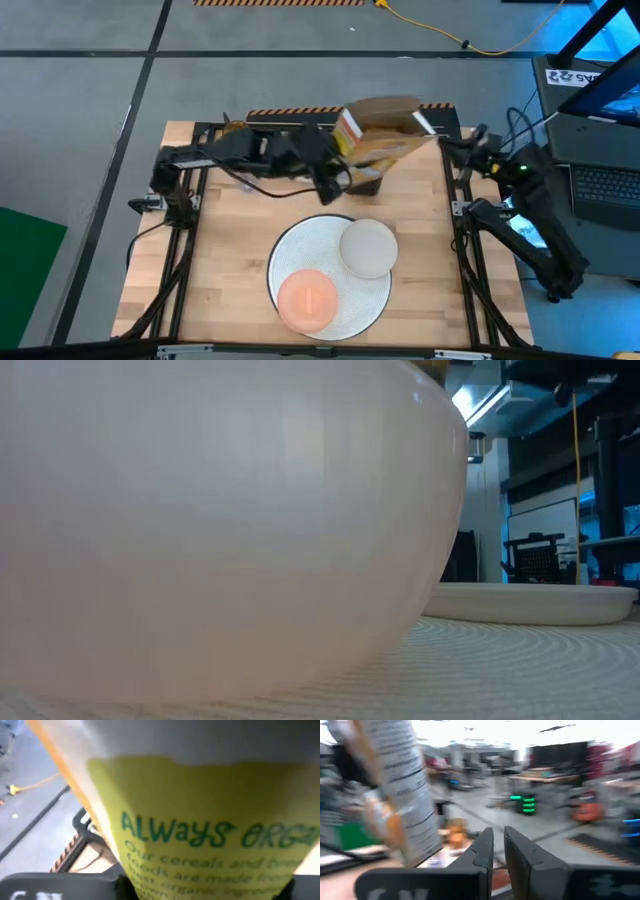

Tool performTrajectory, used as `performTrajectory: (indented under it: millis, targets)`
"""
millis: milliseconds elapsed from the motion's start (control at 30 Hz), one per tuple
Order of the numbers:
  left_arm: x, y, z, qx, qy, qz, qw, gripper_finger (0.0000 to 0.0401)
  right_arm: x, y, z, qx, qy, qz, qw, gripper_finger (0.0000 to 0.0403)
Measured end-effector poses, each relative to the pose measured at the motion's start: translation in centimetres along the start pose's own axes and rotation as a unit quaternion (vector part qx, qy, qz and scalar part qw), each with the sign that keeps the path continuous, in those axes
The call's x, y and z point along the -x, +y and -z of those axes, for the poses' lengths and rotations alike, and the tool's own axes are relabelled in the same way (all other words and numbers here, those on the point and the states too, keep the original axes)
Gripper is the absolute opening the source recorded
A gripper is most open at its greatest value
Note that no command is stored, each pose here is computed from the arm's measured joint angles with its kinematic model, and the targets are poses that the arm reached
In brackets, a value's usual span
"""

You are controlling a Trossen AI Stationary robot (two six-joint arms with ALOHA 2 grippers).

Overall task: Arrange a breakfast setting
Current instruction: Pour the cereal from the cereal box into the pink bowl

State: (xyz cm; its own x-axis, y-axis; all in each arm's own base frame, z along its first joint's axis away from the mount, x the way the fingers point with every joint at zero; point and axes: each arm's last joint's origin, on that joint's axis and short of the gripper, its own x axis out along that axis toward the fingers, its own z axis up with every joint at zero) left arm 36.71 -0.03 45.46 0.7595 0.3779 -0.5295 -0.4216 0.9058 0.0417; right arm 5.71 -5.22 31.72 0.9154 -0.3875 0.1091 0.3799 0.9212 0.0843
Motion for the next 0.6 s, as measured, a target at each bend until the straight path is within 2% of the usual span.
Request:
performTrajectory:
  millis: [133,267,400,600]
  targets:
    - [2.8,1.6,0.3,-0.006,0.025,0.01,1.0,0.0115,-1.1,-0.6,3.1,-0.086,0.007,-0.062,0.994,0.0037]
    - [6.6,3.4,1.2,-0.02,0.078,0.077,0.994,0.0114,-1.6,-0.7,5.2,-0.17,0.034,-0.054,0.983,0.0037]
    - [9.9,4.5,2.5,-0.037,0.129,0.116,0.984,0.0117,-1.6,-0.8,5.2,-0.189,0.021,-0.021,0.982,0.0037]
    - [14.2,5.9,4.1,-0.042,0.167,0.17,0.97,0.0115,-1.7,-0.6,5.4,-0.186,0.04,-0.057,0.98,0.0037]
